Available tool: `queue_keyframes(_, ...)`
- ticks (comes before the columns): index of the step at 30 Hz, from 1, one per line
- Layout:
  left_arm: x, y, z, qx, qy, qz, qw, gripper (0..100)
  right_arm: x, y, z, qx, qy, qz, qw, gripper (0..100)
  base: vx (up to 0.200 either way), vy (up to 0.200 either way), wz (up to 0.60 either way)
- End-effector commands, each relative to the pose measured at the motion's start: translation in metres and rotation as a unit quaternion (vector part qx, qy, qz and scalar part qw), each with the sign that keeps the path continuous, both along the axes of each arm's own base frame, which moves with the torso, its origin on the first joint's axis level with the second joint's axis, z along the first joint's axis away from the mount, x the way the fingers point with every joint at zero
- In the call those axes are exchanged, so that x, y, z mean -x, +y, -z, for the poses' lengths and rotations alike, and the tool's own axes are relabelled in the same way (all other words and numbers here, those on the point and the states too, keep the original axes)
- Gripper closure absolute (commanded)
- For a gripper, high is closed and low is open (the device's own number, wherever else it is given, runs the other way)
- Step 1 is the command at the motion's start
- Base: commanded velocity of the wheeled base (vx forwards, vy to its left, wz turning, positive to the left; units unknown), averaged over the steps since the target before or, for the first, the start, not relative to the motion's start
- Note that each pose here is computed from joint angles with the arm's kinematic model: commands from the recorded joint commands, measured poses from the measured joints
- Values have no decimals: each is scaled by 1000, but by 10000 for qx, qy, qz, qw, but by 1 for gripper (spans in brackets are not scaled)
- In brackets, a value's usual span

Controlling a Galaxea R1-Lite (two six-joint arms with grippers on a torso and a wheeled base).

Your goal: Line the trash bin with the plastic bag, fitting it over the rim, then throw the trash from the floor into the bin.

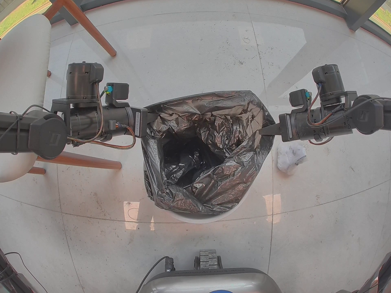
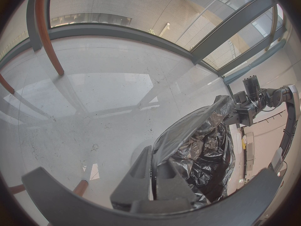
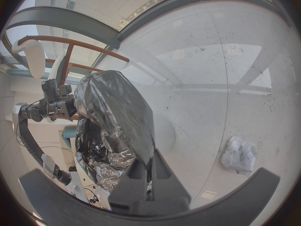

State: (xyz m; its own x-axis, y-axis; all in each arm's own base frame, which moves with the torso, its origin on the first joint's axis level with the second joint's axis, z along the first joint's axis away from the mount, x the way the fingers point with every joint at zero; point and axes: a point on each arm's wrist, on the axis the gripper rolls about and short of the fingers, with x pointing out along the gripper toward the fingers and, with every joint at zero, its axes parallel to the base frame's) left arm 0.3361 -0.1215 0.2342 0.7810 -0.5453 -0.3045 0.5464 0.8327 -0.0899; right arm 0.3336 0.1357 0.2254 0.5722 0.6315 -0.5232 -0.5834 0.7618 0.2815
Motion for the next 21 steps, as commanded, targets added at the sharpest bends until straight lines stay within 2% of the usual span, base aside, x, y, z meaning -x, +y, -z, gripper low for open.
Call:
queue_keyframes(1, -9, 0, 14, -64, 169, -40, 9998, 100, -11, 2, 9, 27, 103, 19, 9999, 100, 0, 0, 0)
queue_keyframes(6, -11, 8, 18, -97, 242, -143, 9996, 100, -13, 3, 15, 59, 190, 19, 9998, 100, 0, 0, 0)
queue_keyframes(21, 4, 11, 25, -148, 409, -88, 9990, 100, 5, -2, 27, 132, 470, -107, 9987, 100, 0, 0, 0)
